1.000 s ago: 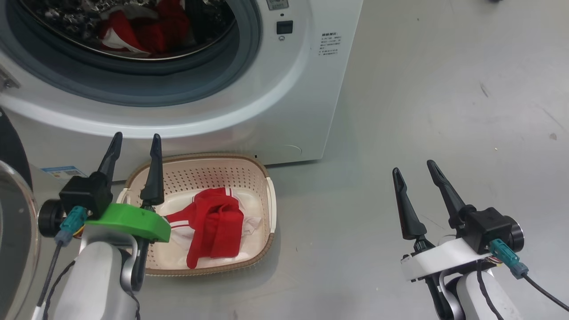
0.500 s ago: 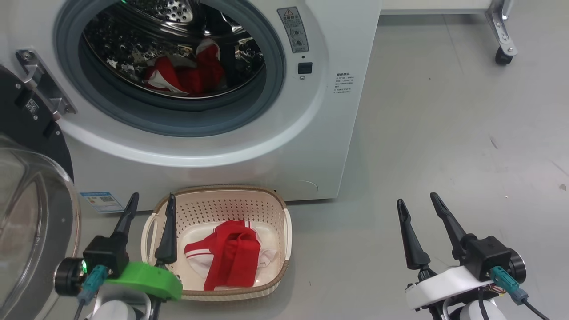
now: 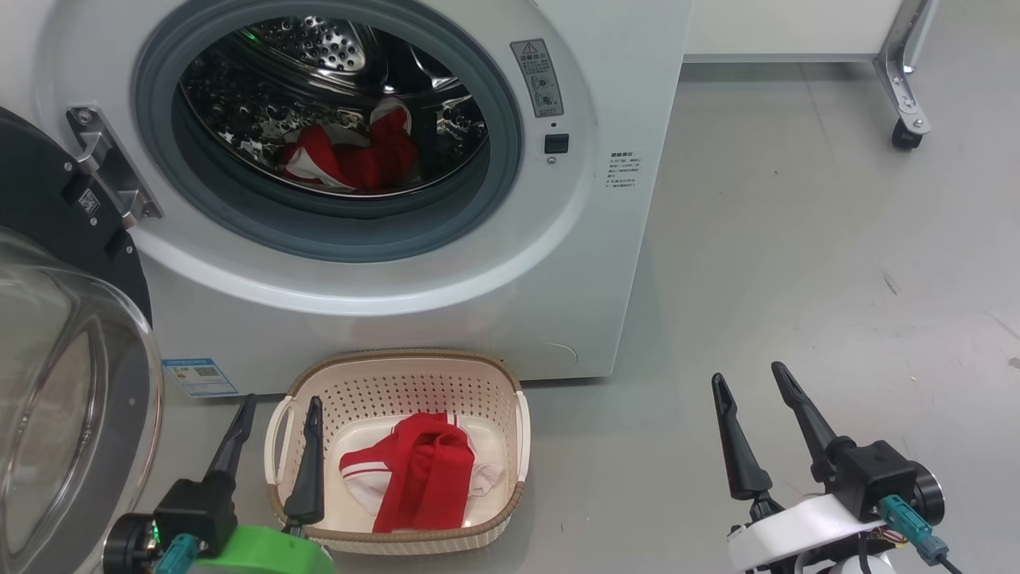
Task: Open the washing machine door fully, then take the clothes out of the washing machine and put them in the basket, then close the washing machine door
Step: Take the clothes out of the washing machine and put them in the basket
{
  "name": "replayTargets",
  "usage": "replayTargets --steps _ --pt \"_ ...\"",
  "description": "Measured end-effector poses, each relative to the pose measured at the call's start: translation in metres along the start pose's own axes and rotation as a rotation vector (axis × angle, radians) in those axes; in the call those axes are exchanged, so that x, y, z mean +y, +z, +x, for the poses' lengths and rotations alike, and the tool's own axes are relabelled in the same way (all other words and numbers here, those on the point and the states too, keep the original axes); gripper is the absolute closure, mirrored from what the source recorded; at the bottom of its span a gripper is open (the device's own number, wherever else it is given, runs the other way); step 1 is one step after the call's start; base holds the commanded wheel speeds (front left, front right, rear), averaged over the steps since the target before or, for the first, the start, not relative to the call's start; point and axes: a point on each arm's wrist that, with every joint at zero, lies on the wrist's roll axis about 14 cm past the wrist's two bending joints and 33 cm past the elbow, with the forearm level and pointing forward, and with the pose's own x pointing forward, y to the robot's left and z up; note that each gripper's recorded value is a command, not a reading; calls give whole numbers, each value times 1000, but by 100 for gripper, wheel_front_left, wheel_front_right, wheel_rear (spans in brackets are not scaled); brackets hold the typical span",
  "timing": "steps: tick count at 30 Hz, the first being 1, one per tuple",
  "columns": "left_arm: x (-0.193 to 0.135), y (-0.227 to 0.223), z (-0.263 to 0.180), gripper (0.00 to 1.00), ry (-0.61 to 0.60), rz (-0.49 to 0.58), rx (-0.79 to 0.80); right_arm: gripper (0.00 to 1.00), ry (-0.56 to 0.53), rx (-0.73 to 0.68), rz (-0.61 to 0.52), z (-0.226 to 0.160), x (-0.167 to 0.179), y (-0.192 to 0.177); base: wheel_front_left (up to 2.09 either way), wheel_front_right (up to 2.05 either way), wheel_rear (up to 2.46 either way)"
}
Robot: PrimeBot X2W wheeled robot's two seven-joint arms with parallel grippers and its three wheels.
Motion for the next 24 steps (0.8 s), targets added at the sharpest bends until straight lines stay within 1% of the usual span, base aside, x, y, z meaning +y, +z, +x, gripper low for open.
replayTargets --steps 16,24 --pt "-6 7 -9 0 -2 -10 -17 0 -3 2 6 -3 1 -1 0 0 0" --pt "-9 5 -9 0 -3 -16 -1 0 -4 3 4 -1 0 -1 0 0 0"
